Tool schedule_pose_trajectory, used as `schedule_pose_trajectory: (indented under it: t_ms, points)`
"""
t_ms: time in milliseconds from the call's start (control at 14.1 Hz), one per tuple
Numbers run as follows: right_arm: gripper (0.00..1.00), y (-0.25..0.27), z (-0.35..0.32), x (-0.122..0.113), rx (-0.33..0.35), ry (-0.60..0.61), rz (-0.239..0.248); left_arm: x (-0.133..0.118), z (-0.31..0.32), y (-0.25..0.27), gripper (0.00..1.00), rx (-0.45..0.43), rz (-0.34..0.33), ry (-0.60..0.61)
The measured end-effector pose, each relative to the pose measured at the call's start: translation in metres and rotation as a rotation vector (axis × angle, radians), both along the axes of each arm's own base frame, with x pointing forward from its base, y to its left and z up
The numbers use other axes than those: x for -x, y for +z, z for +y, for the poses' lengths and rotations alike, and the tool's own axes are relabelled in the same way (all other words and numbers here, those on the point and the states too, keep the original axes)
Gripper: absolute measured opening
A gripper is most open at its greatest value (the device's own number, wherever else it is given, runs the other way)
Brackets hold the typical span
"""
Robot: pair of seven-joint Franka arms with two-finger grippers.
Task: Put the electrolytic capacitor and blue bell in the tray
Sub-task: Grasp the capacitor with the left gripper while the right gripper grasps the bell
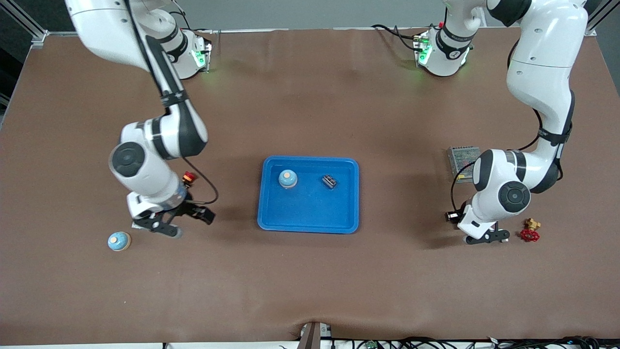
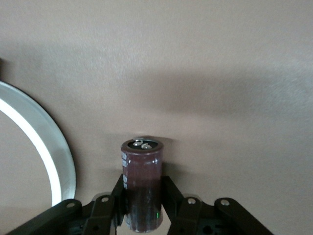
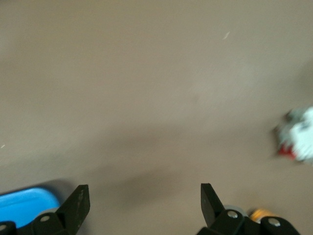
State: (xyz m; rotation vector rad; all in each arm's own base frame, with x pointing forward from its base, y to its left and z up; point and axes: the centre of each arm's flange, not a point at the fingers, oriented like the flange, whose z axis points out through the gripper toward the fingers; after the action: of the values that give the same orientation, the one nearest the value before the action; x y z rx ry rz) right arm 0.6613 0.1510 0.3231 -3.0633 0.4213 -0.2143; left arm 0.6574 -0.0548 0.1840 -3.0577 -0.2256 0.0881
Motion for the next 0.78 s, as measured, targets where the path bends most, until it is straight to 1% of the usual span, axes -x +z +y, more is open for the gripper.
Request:
schedule_pose_trajectory:
  t_ms: [142, 284, 496, 638, 780]
  points:
    - [1.00, 0.000, -0.041, -0.015, 0.019, 0.052, -0.010, -0.009, -0.003, 0.017, 0.33, -0.001, 0.031, 0.030]
    - [1.00, -0.011, -0.079, -0.028, 0.042, 0.106, -0.008, -0.022, -0.019, 0.050, 0.33, 0.000, 0.065, 0.086]
    - [1.00, -0.037, -0.129, -0.041, 0.075, 0.187, 0.014, -0.030, -0.064, 0.101, 0.33, -0.003, 0.088, 0.242]
    - [1.00, -0.052, -0.155, -0.045, 0.089, 0.233, 0.031, -0.029, -0.098, 0.132, 0.33, 0.020, 0.088, 0.368]
    - [1.00, -0.063, -0.173, -0.045, 0.098, 0.272, 0.044, -0.029, -0.130, 0.155, 0.33, 0.045, 0.062, 0.474]
